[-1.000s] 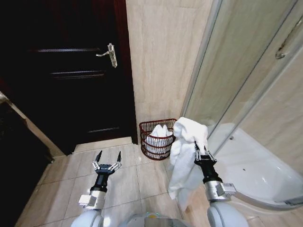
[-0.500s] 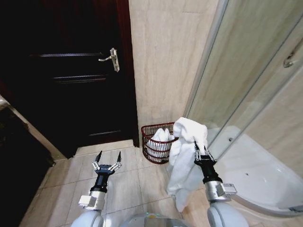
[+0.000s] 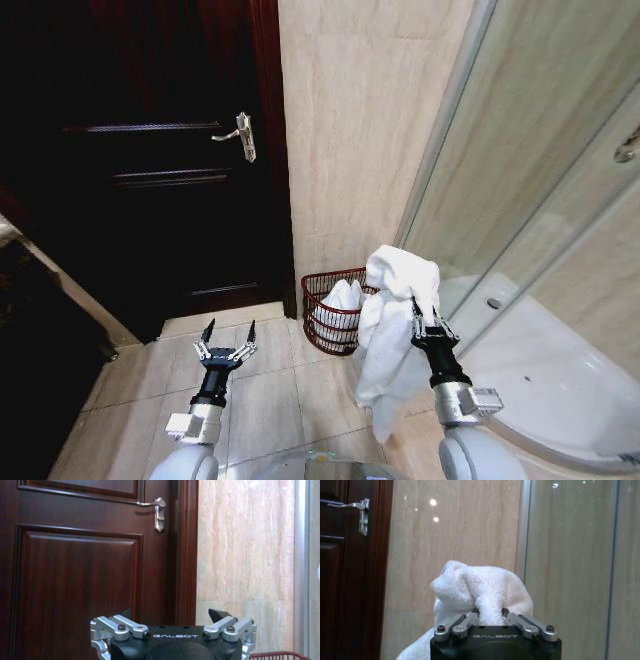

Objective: Discard the used towel into the hamper.

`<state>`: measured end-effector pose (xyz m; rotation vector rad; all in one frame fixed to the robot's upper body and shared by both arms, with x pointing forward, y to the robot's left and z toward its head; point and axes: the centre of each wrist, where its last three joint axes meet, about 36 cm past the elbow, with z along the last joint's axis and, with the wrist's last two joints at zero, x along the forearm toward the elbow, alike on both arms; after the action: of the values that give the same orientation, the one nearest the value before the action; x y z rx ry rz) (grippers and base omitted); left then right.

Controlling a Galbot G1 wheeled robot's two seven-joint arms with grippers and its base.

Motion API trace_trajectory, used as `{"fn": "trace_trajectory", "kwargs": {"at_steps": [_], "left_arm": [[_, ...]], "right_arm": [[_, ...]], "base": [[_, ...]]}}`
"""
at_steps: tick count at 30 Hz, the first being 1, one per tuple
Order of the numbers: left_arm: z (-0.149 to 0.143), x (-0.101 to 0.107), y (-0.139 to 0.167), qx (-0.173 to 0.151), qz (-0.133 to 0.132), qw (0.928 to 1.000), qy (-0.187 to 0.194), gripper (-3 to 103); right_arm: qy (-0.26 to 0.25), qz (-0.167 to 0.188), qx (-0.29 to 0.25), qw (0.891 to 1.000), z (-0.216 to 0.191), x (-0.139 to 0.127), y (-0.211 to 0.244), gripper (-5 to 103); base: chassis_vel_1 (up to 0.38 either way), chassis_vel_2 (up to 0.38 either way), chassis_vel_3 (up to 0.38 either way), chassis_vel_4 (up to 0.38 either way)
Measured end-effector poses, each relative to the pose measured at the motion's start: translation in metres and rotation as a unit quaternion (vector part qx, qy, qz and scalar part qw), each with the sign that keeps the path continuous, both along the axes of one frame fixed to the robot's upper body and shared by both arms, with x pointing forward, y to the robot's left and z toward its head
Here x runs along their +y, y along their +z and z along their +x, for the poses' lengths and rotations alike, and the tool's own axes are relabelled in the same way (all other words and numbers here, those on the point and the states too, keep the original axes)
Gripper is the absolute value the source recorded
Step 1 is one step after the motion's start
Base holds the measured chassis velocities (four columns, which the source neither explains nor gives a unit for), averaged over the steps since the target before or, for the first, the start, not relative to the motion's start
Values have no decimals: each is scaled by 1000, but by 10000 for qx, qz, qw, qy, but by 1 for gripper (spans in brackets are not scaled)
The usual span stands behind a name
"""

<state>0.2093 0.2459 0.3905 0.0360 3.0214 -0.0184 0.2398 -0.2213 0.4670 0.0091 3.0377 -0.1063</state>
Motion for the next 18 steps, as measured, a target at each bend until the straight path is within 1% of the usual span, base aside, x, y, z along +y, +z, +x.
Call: {"fn": "trace_trajectory", "kwargs": {"at_steps": [10,15,18], "left_arm": [[1,-3,-3,-152,-56,9999,-23,100],[1,-4,-4,-172,-81,9998,-13,100],[0,-4,-4,-163,-85,9998,8,100]], "right_arm": [[-22,44,-18,10000,-1,2,2,16],[-14,126,-40,9999,0,3,8,16],[9,186,-157,9997,8,1,22,16]], "base": [[-25,78,30,-78],[-6,11,7,-6],[0,0,0,0]]}}
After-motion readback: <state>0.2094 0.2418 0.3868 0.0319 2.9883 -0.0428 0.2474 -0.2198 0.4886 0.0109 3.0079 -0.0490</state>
